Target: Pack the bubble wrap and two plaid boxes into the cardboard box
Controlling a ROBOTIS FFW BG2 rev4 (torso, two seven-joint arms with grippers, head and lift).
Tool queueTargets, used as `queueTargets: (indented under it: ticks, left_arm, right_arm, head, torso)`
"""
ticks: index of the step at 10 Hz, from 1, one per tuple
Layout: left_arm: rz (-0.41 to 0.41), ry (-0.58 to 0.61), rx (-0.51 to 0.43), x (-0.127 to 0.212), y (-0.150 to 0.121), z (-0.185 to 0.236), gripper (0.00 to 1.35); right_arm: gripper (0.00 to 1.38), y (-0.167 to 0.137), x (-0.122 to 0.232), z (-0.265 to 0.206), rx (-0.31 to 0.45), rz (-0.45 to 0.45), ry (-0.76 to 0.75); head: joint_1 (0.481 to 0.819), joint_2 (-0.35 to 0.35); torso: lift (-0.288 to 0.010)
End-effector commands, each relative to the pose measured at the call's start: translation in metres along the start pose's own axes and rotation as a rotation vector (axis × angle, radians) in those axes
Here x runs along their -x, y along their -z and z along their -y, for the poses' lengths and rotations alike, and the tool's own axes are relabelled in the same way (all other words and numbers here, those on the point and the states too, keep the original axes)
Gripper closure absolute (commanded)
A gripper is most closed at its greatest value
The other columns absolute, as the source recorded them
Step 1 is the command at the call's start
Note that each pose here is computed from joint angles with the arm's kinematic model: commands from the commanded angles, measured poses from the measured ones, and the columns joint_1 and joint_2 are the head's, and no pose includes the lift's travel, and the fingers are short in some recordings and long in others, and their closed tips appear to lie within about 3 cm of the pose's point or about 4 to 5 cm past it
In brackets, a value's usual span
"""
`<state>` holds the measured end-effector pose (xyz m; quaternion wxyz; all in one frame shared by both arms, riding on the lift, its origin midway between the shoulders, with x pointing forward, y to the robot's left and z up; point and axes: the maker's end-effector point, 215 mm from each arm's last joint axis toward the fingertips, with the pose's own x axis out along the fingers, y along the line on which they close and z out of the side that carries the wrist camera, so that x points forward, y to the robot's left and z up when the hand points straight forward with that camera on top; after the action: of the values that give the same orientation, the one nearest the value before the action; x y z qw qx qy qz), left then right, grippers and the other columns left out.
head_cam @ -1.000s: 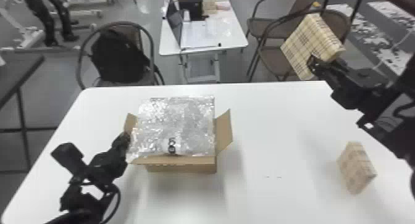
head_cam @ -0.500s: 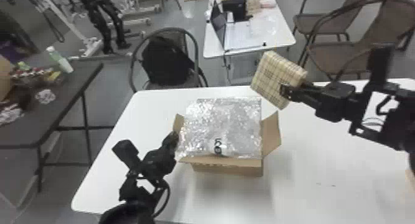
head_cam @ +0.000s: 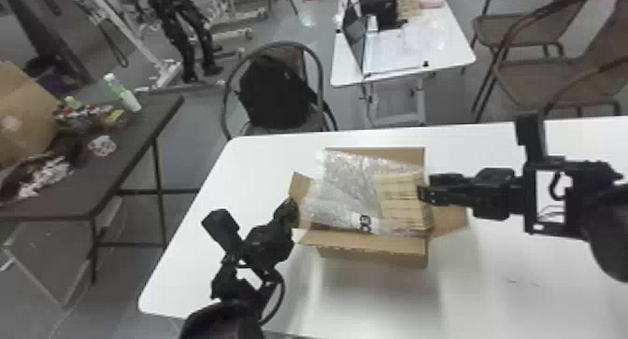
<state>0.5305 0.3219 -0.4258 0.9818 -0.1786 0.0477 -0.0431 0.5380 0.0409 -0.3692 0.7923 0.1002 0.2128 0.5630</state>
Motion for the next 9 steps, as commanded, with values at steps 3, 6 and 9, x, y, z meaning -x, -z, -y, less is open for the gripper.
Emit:
queueTargets:
  ticks: [3, 6, 9]
  left_arm:
    - [-0.002, -0.003, 0.005, 0.002, 0.003, 0.000, 1.22]
    - [0.006, -0.001, 0.002, 0.001, 0.000, 0.001, 1.22]
    - [0.013, -0.007, 0.003, 0.004, -0.001, -0.003, 1.22]
  right_arm:
    - [0.10, -0.015, 0.013, 0.004, 0.025, 0.058, -0.028]
    - [0.12, -0.051, 0.069, 0.013, 0.160, 0.124, 0.161]
    - [0.12, -0.044, 0.153, 0.031, 0.221, 0.208, 0.488]
  head:
    - [0.695, 0.350]
    - [0.695, 0.334]
    - [0.695, 0.267]
  torso:
    - [-0.071]
    - [-0.071]
    - [-0.071]
